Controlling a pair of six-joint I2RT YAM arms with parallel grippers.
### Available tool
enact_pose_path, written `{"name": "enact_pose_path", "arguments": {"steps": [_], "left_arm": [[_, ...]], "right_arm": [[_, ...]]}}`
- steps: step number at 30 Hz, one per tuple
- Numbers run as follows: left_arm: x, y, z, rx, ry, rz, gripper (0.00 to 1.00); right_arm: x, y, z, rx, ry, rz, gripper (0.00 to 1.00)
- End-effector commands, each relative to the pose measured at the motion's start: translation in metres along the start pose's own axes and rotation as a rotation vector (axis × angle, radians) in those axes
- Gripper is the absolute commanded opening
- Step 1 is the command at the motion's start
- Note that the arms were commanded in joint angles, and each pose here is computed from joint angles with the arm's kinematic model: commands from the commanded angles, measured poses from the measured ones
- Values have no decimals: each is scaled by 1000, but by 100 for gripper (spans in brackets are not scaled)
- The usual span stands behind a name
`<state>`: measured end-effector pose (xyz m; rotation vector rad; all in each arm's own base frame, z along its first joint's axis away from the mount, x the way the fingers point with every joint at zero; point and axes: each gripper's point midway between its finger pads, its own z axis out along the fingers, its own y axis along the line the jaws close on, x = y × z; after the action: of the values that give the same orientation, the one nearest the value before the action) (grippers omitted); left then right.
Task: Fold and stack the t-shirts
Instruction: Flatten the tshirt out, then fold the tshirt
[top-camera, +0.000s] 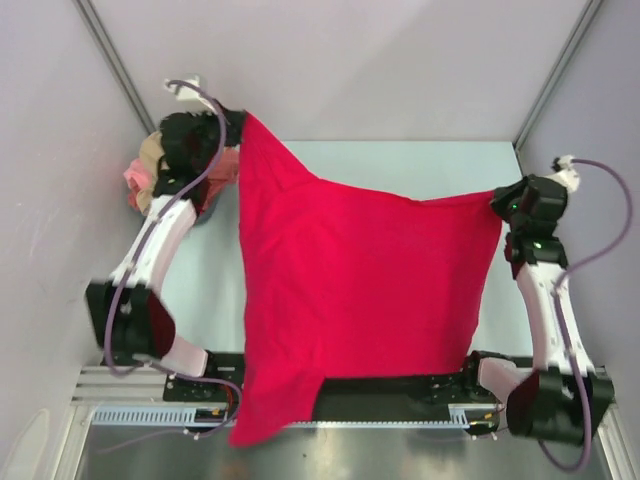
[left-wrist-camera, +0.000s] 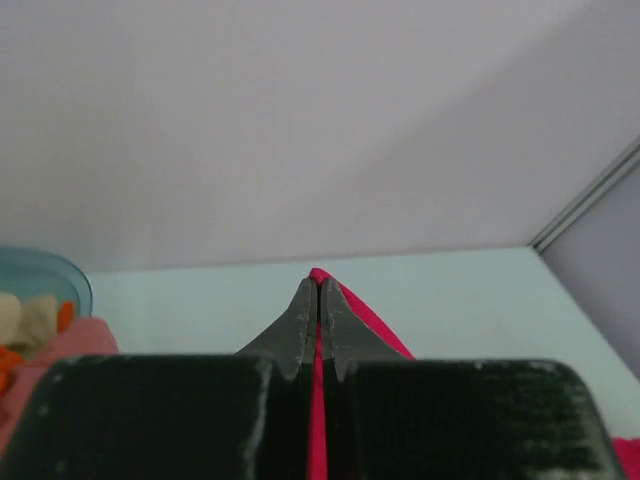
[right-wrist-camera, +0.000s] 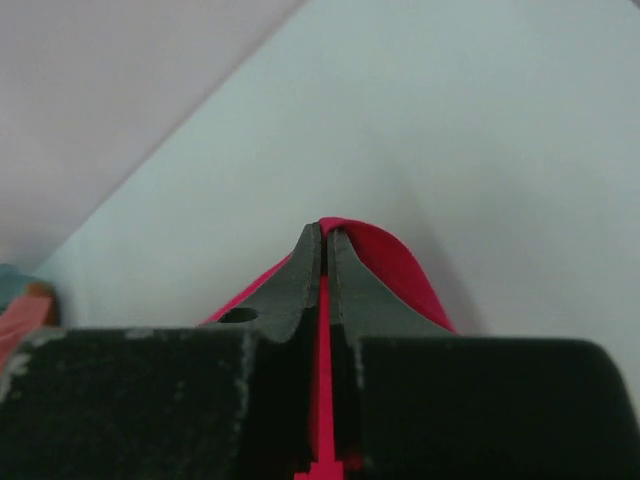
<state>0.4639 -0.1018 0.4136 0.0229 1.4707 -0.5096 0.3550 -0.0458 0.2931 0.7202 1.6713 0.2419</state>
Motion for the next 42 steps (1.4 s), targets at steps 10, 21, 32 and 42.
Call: {"name": "enact_pose_path", "arguments": {"steps": [10,21,32,42], "left_arm": [[121,35,173,108,78,-155,0],[175,46,177,53,174,-202,0],[207,74,129,-125,327,-302,0],[199,76,103,-144,401,-428,0]], "right_arm": [[37,-37,198,-21,24,13,0],[90,-63,244,-68,210,102,0],[88,-86,241,-28,310,81,0],[93,-90,242,-31,344,80,0]]}}
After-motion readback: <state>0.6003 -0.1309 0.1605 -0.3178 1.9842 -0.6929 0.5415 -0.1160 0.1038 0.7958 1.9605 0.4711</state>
